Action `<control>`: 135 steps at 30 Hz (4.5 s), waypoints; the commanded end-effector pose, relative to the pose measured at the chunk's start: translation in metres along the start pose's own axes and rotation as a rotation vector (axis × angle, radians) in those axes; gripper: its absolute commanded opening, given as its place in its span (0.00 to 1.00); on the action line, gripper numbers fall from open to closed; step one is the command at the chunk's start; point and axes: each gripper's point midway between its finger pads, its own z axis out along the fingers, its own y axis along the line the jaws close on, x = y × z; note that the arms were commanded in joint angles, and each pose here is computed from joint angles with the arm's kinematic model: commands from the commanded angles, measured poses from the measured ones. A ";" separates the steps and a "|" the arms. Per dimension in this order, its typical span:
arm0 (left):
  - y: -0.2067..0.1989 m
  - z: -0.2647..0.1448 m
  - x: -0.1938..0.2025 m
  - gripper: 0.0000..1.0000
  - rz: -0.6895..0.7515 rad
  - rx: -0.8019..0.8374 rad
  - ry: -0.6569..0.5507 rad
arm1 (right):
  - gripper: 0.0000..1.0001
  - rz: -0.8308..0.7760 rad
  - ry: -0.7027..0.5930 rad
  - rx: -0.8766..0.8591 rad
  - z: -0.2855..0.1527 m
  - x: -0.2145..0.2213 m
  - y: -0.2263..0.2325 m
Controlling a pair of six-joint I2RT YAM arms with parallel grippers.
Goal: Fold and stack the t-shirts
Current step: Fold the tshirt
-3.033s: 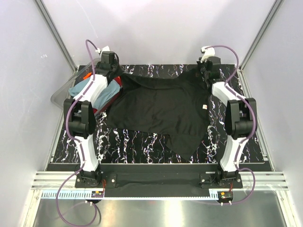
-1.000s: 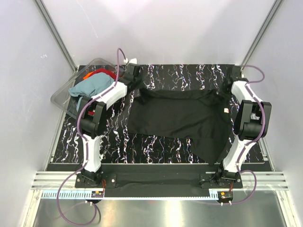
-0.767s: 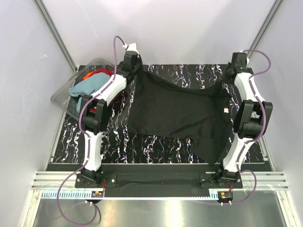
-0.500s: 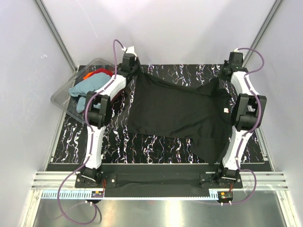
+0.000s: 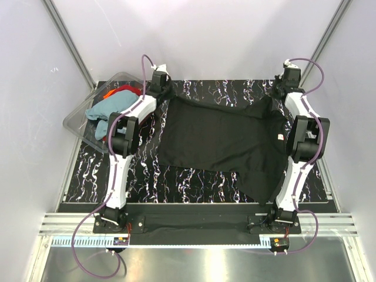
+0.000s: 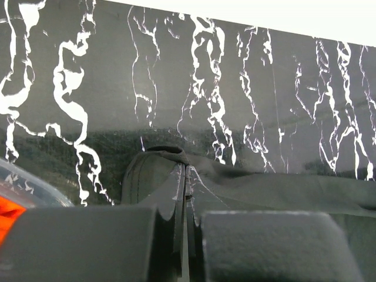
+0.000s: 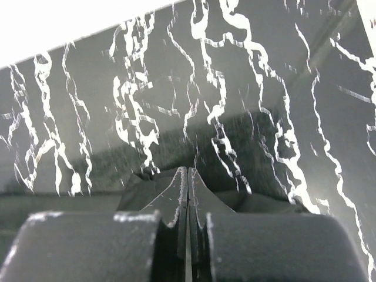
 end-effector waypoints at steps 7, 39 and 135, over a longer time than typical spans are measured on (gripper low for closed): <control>-0.016 -0.052 -0.027 0.00 0.011 0.050 -0.017 | 0.00 -0.006 -0.064 -0.008 -0.077 -0.006 0.007; 0.013 -0.118 0.040 0.00 -0.014 -0.062 0.115 | 0.00 0.203 0.120 0.227 -0.164 0.089 -0.032; -0.069 -0.235 0.059 0.48 0.052 0.139 0.299 | 0.45 0.135 0.499 -0.293 -0.108 0.173 0.058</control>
